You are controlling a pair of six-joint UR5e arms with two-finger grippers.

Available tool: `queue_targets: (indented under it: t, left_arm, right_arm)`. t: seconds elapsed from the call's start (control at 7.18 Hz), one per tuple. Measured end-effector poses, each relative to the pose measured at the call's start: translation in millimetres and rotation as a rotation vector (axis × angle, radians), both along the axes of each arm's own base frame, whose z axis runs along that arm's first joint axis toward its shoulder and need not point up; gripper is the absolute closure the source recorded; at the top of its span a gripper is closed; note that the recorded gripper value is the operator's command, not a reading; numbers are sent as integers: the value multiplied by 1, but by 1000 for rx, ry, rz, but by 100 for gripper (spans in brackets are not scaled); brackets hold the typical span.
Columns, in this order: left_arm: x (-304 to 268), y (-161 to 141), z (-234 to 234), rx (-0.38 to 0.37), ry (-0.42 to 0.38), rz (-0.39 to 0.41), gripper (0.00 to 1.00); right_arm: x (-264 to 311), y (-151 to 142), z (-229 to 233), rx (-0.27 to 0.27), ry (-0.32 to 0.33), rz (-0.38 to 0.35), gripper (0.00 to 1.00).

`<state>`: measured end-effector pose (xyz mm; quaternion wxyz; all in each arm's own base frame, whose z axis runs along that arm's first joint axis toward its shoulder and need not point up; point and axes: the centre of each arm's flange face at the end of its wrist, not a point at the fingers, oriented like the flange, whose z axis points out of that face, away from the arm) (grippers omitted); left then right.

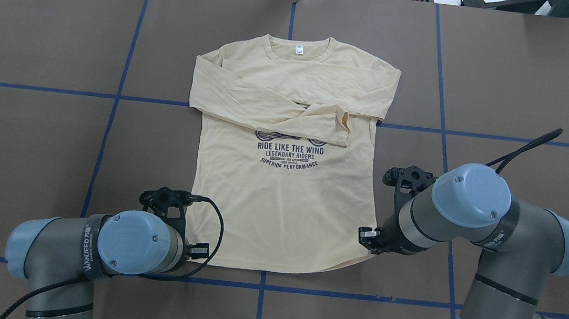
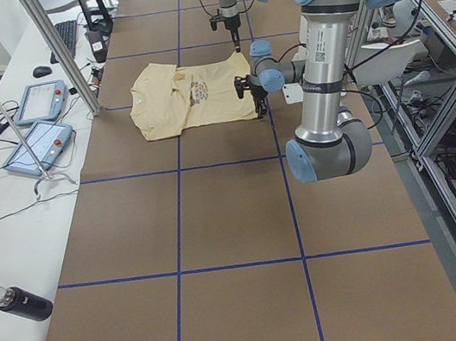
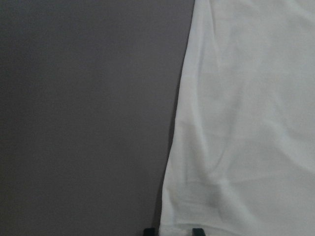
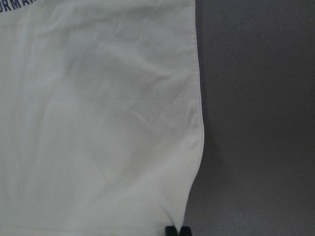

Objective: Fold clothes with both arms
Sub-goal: 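Grasp the hem corners nearest the robot with both grippers, then lift the hem with both grippers and carry it over the shirt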

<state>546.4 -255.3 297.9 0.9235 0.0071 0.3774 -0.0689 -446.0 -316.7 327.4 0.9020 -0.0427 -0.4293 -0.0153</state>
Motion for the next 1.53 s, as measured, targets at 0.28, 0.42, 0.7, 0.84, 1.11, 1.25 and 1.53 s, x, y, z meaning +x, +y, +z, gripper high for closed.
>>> queue_targets:
  t: [0.28, 0.42, 0.7, 0.84, 1.11, 1.25, 1.53]
  left_arm:
    - [0, 0, 0, 0, 1, 1, 100]
    - [0, 1, -1, 1, 2, 1, 100]
    - [0, 0, -2, -6, 5, -7, 100]
    - [-2, 0, -6, -10, 13, -14, 100]
    - [-21, -1, -24, -6, 59, -24, 100]
    - [-29, -1, -30, -2, 71, -26, 100]
    - [-45, 3, -33, 11, 79, -2, 100]
  right_arm:
    - [0, 0, 1, -3, 1, -2, 100]
    - [0, 0, 1, -4, 1, -2, 100]
    - [1, -1, 2, -5, 2, -2, 100]
    - [1, -1, 2, -5, 2, -1, 100]
    - [4, -3, 0, -14, -7, -6, 100]
    - [6, -2, -2, -22, -13, -13, 100]
    - [13, 4, -5, -32, -27, -27, 100]
